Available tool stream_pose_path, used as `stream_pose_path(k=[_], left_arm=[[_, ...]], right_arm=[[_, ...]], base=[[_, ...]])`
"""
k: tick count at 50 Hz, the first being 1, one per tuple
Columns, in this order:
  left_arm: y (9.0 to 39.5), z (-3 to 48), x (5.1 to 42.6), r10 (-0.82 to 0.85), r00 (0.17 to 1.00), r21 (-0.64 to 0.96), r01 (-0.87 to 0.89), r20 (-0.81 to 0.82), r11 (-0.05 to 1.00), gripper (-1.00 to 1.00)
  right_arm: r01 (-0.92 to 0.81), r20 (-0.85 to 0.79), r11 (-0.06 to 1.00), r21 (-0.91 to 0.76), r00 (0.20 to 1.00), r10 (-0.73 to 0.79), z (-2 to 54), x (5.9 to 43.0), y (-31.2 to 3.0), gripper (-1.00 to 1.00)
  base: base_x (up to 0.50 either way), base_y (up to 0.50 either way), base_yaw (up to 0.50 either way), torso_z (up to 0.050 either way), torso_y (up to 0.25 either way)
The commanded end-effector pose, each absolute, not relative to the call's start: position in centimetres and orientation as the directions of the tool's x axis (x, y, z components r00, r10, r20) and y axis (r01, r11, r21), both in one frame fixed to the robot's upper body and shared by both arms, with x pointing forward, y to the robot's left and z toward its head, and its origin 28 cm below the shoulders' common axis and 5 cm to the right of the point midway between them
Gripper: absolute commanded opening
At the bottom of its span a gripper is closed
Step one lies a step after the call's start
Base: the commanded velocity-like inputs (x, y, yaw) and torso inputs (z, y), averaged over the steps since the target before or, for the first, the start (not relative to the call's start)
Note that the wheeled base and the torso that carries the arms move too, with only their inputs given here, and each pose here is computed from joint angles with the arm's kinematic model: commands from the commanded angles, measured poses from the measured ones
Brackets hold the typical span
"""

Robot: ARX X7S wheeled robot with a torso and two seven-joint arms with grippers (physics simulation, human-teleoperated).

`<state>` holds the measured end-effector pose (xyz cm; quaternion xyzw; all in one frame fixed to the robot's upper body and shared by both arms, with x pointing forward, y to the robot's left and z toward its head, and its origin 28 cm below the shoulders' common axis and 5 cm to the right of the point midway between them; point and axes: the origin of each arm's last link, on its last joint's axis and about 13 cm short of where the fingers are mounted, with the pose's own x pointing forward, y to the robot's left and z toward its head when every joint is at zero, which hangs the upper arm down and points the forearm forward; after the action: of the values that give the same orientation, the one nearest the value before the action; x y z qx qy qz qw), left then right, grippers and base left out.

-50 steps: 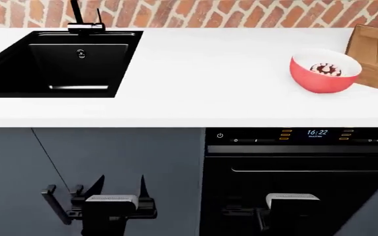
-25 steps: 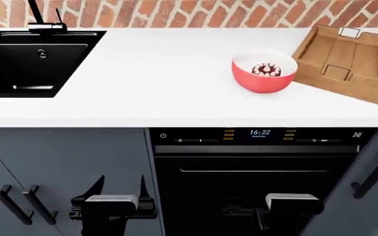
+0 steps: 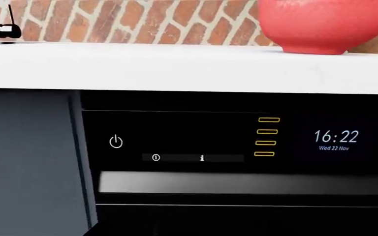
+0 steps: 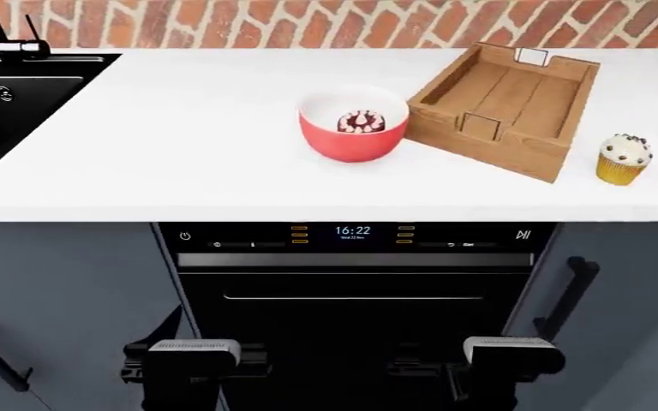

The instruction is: Pick up the bowl with cake and place it on the tray. Pick up the cupcake and place it on the tray.

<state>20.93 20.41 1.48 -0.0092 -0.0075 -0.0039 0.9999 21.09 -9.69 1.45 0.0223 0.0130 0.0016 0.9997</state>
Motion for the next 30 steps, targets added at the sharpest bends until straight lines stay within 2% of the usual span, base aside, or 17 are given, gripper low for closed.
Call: stream_pose_path(k=[1, 30], left_arm=[[20.36, 1.6, 20.83, -0.008, 1.0, -0.017, 0.008, 0.016, 1.0, 1.0], [20.45, 1.41, 20.98, -0.011, 1.0, -0.014, 0.011, 0.018, 1.0, 1.0]], right_arm=[[-0.002, -0.026, 0.999, 0.042, 1.0, 0.003, 1.54, 21.05, -9.67, 1.0], [-0.004, -0.024, 0.999, 0.043, 1.0, 0.005, 1.69, 20.88, -9.62, 1.0]], base=[[0.0, -0.5, 0.0, 0.0, 0.0], [0.0, -0.5, 0.0, 0.0, 0.0]])
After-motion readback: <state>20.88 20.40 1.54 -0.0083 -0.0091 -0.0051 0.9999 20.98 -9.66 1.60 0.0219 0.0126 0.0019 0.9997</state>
